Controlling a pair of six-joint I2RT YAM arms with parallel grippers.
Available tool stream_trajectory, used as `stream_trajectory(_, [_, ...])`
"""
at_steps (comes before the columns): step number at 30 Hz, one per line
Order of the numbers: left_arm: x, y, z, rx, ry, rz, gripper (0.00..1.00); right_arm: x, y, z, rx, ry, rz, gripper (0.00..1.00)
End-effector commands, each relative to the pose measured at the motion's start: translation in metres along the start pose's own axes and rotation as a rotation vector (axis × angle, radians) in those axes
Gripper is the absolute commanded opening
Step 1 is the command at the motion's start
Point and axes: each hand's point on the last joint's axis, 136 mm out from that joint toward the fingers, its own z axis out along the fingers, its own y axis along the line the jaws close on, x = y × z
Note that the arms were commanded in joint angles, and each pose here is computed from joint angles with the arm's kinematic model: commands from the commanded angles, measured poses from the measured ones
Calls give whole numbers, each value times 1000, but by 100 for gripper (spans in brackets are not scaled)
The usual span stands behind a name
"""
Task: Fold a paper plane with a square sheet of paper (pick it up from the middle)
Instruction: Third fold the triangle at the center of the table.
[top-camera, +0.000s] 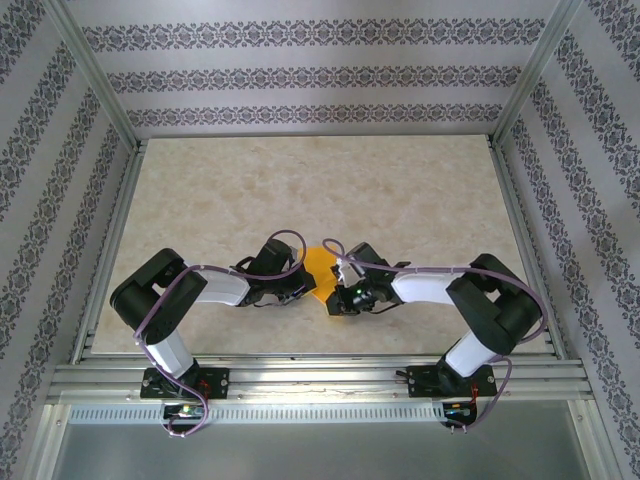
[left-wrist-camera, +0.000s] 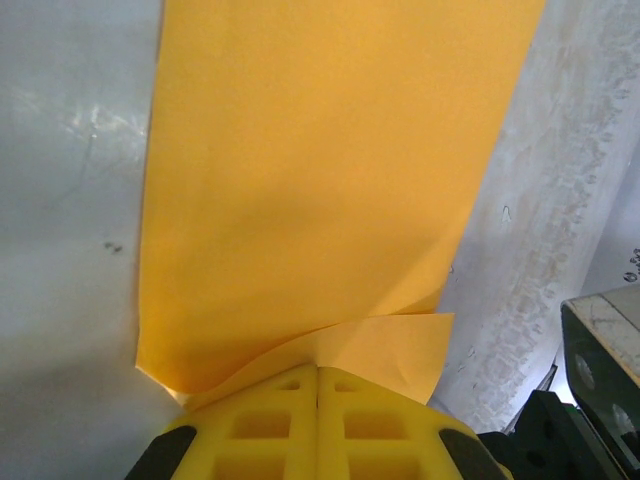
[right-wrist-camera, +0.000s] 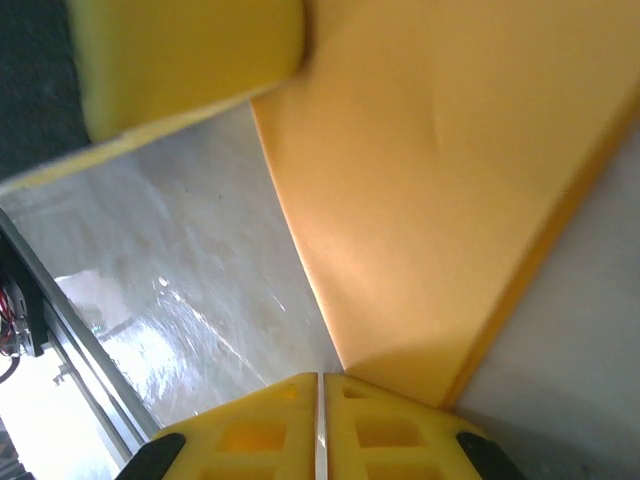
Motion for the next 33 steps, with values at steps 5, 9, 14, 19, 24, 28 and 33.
stream_trajectory(5, [12, 53, 0, -175, 7, -37, 0, 31, -27, -6, 28, 53, 63, 10])
stream_trajectory(9, [11, 49, 0, -161, 5, -35, 0, 37, -27, -9, 18, 56, 74, 9])
stream_trajectory(14, [10, 44, 0, -145, 5, -26, 0, 9, 11, -32, -71, -66, 26, 9])
stream_trajectory(19, [9, 42, 0, -137, 1, -24, 0, -16, 32, -41, -97, -121, -13, 9])
stream_trajectory(24, [9, 41, 0, -128, -2, -27, 0, -27, 20, -21, -66, -82, 48, 8])
stream_trajectory(28, [10, 40, -1, -127, 3, -22, 0, -28, 11, -10, -35, -55, 72, 7])
stream_trajectory(33, [9, 37, -1, -119, -1, -15, 0, -18, -7, -3, 19, -24, 114, 6])
